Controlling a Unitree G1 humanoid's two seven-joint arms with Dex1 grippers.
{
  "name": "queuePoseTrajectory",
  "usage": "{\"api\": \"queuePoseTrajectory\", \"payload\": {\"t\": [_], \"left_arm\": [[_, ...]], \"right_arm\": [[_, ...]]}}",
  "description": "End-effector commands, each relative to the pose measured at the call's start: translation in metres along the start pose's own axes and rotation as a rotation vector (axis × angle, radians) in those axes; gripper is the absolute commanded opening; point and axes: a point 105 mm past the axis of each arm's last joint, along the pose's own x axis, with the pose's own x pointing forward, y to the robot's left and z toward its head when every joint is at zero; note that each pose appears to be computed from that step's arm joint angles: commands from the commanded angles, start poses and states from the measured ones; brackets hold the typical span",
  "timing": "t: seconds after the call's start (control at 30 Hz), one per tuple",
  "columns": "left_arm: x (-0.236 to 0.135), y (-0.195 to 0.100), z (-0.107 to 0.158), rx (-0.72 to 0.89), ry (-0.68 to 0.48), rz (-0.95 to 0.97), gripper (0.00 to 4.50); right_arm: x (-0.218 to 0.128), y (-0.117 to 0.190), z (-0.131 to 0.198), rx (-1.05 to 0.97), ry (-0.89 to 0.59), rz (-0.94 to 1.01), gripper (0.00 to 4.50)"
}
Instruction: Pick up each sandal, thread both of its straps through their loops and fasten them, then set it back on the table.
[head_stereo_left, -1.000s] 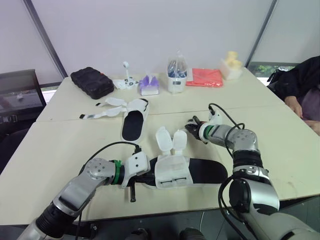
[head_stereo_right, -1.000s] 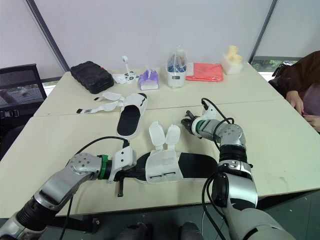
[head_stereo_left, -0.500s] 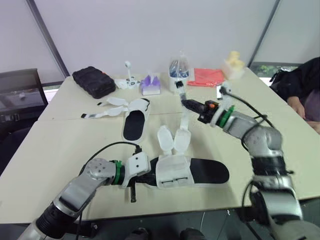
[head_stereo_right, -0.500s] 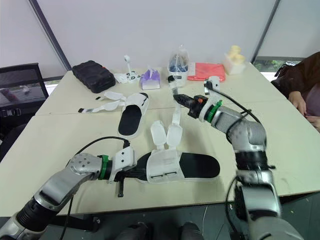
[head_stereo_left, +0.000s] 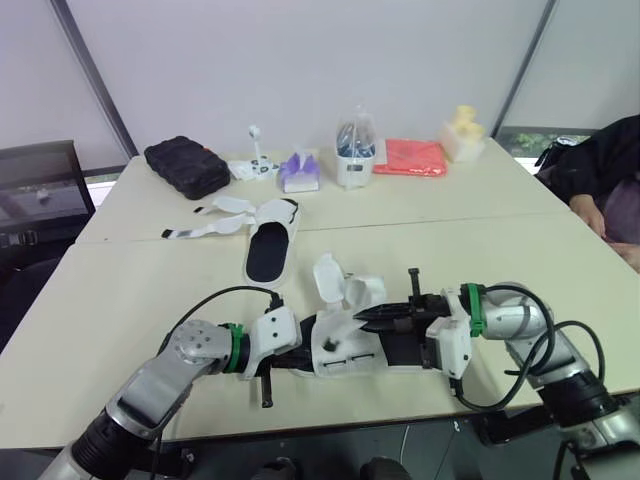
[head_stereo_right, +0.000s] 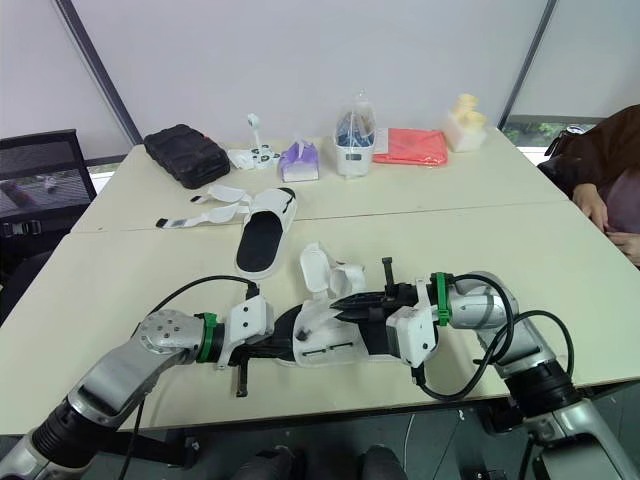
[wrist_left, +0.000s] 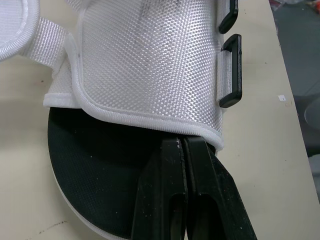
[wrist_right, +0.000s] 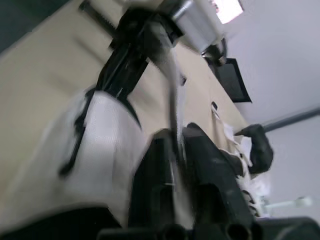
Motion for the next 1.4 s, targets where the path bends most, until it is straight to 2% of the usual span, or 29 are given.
{"api": "queuePoseTrajectory", "payload": {"t": [0.03, 0.1, 0.17, 0.2, 0.3, 0.37, 0.47, 0.5, 0.53, 0.57, 0.6, 0.63, 0.77, 1.0, 1.13, 1.4], "left_arm": [[0.002, -0.004, 0.001, -0.003, -0.001, -0.019, 0.0], [0.002, -0.006, 0.0, -0.008, -0.003, -0.019, 0.0], [0.002, -0.006, 0.0, -0.009, -0.004, -0.02, 0.0], [0.002, -0.005, 0.0, -0.01, -0.005, -0.02, 0.0], [0.002, -0.005, 0.0, -0.013, -0.008, -0.017, 0.0], [0.002, -0.005, 0.001, -0.018, -0.017, -0.017, 0.0], [0.003, -0.005, 0.002, -0.023, -0.024, -0.018, 0.0], [0.003, -0.004, 0.002, -0.024, -0.027, -0.019, 0.0], [0.004, -0.004, 0.002, -0.023, -0.027, -0.021, 0.0], [0.004, -0.003, 0.002, -0.023, -0.027, -0.022, 0.0], [0.004, -0.002, 0.001, -0.022, -0.026, -0.023, 0.0], [0.004, -0.002, 0.001, -0.021, -0.025, -0.023, 0.0], [0.004, 0.001, 0.001, -0.018, -0.025, -0.024, 0.0], [0.006, 0.003, 0.002, -0.023, -0.043, -0.017, 0.0], [0.008, 0.002, 0.003, -0.026, -0.05, -0.015, 0.0], [0.011, -0.001, 0.004, -0.062, -0.07, 0.03, 0.0]], "right_arm": [[-0.005, 0.001, 0.0, -0.075, -0.001, 0.016, 2.38], [-0.008, -0.001, 0.001, -0.125, 0.001, -0.007, 3.44], [-0.019, -0.003, -0.007, -0.15, 0.069, -0.035, 4.37], [-0.024, -0.003, -0.01, -0.152, 0.1, -0.044, 4.45], [-0.049, 0.002, -0.029, -0.057, 0.25, -0.094, 4.45], [-0.076, 0.001, -0.051, 0.152, 0.401, -0.238, 4.45], [-0.093, 0.001, -0.062, 0.329, 0.487, -0.352, 4.45], [-0.1, -0.001, -0.064, 0.464, 0.493, -0.428, 4.45], [-0.106, -0.005, -0.06, 0.716, 0.443, -0.554, 4.45], [-0.105, -0.003, -0.053, 0.908, 0.391, -0.599, 4.45], [-0.098, 0.0, -0.037, 1.153, 0.284, -0.597, 4.45], [-0.091, 0.002, -0.022, 1.305, 0.22, -0.56, 4.45], [-0.069, 0.019, 0.034, 1.602, 0.074, -0.304, 4.45], [-0.036, 0.06, 0.069, 1.765, 0.071, -0.113, 4.45], [-0.027, 0.08, 0.064, 1.801, 0.13, -0.108, 4.45], [-0.005, 0.082, 0.061, 1.866, 0.021, -0.13, 4.45]]}}
